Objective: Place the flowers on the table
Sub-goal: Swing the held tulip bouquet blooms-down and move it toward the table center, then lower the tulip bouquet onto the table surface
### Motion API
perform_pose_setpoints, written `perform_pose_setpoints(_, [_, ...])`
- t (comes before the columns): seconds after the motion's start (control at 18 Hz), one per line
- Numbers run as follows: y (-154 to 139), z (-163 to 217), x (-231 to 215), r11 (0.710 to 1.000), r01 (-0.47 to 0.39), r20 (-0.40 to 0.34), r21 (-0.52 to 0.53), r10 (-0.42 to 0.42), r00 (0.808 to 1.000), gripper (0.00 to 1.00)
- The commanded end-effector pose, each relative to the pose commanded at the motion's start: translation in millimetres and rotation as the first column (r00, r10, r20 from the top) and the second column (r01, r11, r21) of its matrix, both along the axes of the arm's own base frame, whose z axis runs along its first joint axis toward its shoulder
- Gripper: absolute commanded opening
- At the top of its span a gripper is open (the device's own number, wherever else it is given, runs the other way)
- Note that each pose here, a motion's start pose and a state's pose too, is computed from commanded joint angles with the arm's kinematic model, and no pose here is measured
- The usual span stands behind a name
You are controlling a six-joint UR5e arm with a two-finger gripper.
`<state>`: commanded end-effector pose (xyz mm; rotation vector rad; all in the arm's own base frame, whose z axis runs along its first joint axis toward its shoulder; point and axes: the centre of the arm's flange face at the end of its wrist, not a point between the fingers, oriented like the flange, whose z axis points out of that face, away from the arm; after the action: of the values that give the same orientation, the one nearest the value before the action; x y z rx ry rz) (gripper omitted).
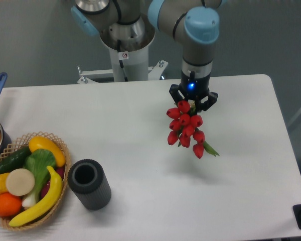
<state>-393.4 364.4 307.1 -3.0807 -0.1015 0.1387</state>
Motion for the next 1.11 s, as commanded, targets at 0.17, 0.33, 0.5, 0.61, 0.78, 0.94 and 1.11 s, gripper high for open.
perform_pose_setpoints(0.17, [6,-18,-2,1.000,0.009,0.021,-0.022,-0.008,1.000,0.36])
perform_pose_setpoints(0.33, [16,-27,-2,1.000,0.019,0.039,-0.022,-0.018,0.999,0.36])
perform_pose_setpoints(0.5, [25,-34,-2,1.000,0.028,0.053,-0.015,-0.027,0.998,0.36])
perform_pose_setpoints(0.61, [26,-46,-3,0.999,0.025,0.075,-0.023,-0.023,0.997,0.36])
perform_pose_setpoints(0.78, [33,-55,-2,0.999,0.036,0.089,-0.032,-0.033,0.995,0.37])
perform_pose_setpoints(0.94, [40,-67,-1,0.998,0.049,0.104,-0.043,-0.044,0.994,0.38])
perform_pose_setpoints(1.11, [43,-65,-5,0.998,0.059,0.096,-0.038,-0.055,0.994,0.56])
